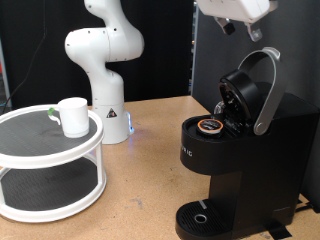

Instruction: Make a cup of coffee with the keurig machine

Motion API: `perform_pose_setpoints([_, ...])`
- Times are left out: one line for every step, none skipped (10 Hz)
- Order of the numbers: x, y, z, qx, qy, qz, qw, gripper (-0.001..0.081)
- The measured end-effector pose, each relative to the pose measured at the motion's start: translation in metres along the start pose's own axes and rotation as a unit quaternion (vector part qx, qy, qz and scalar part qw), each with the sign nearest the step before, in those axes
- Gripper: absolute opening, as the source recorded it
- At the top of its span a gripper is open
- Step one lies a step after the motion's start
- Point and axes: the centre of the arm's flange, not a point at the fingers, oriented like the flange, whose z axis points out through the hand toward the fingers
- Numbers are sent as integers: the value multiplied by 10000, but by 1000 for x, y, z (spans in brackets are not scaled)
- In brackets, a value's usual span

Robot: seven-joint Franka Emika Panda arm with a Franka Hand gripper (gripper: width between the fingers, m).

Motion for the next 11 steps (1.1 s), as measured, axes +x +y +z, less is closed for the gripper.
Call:
perform_pose_setpoints([4, -6, 3, -20, 10, 28, 10000, 805])
perform_pose_setpoints([8, -11, 6, -29, 11, 40, 10000, 805])
perform_pose_setpoints([12, -18, 10, -31, 11, 36, 10000, 805])
perform_pose_setpoints([16, -24, 13, -34, 12, 17, 10000, 805])
perform_pose_setpoints([20, -31, 16, -44, 24, 19, 10000, 805])
perform_pose_setpoints([25, -37, 19, -68, 46, 47, 10000, 805])
perform_pose_setpoints([29, -44, 23, -78, 52, 49, 9999, 805])
perform_pose_setpoints([32, -50, 27, -79, 44, 63, 9999, 712])
perform_pose_setpoints([35, -55, 31, -92, 29, 84, 9999, 712])
perform_pose_setpoints([37, -58, 36, -108, 20, 104, 9999, 529])
perform_pose_setpoints([40, -60, 40, -123, 9, 122, 9998, 392])
